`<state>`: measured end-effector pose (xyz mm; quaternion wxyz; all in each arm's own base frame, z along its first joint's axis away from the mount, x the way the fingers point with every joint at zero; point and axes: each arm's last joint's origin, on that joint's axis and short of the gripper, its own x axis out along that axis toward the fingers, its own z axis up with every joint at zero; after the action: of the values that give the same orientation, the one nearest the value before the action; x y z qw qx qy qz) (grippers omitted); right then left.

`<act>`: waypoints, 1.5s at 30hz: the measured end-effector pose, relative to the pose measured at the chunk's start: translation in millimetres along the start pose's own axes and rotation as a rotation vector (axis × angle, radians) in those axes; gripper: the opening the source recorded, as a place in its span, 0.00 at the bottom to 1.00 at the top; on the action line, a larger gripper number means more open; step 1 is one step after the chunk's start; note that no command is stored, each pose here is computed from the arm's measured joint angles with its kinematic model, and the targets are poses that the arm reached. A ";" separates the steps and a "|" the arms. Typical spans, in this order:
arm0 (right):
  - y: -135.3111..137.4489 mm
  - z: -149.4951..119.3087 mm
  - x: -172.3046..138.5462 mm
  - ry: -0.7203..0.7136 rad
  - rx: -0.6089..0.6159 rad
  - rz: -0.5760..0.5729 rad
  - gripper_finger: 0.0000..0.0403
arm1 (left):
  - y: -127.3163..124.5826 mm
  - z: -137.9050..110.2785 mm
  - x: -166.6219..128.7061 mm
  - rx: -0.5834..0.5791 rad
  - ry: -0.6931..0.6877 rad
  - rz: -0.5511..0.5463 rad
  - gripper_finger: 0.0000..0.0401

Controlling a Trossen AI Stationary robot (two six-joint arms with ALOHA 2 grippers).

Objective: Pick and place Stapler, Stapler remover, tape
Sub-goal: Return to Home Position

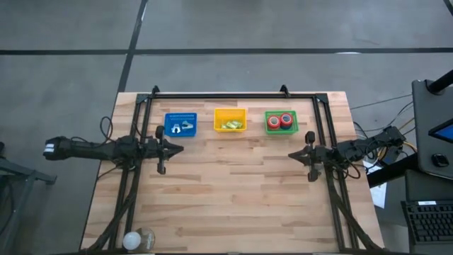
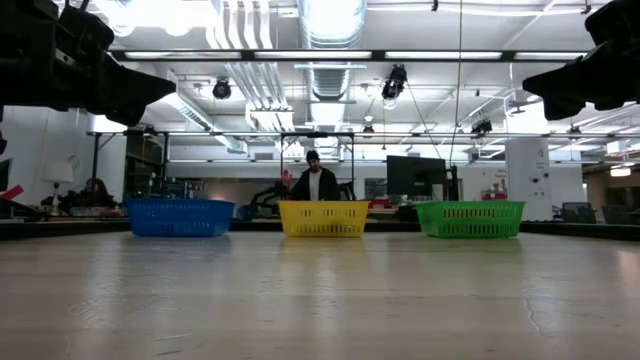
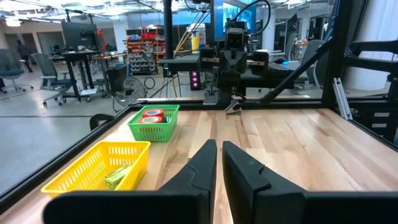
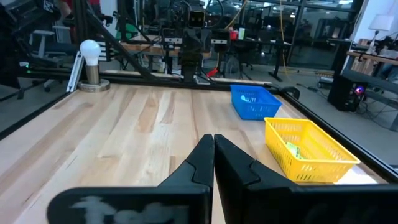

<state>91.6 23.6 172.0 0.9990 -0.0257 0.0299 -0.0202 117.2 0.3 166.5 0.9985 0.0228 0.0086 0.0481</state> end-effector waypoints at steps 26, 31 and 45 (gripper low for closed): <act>0.0 0.0 0.0 0.000 0.000 0.000 0.02 | 0.0 0.0 0.0 0.000 0.000 0.000 0.08; 0.0 0.0 0.0 0.000 0.000 0.000 0.02 | 0.0 0.0 0.0 0.000 0.000 0.000 0.09; 0.0 0.0 0.0 0.000 0.000 0.000 0.02 | 0.0 0.0 0.0 0.000 0.000 0.000 0.09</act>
<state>91.6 23.6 172.0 0.9990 -0.0256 0.0297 -0.0203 117.3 0.4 166.4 0.9985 0.0230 0.0088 0.0483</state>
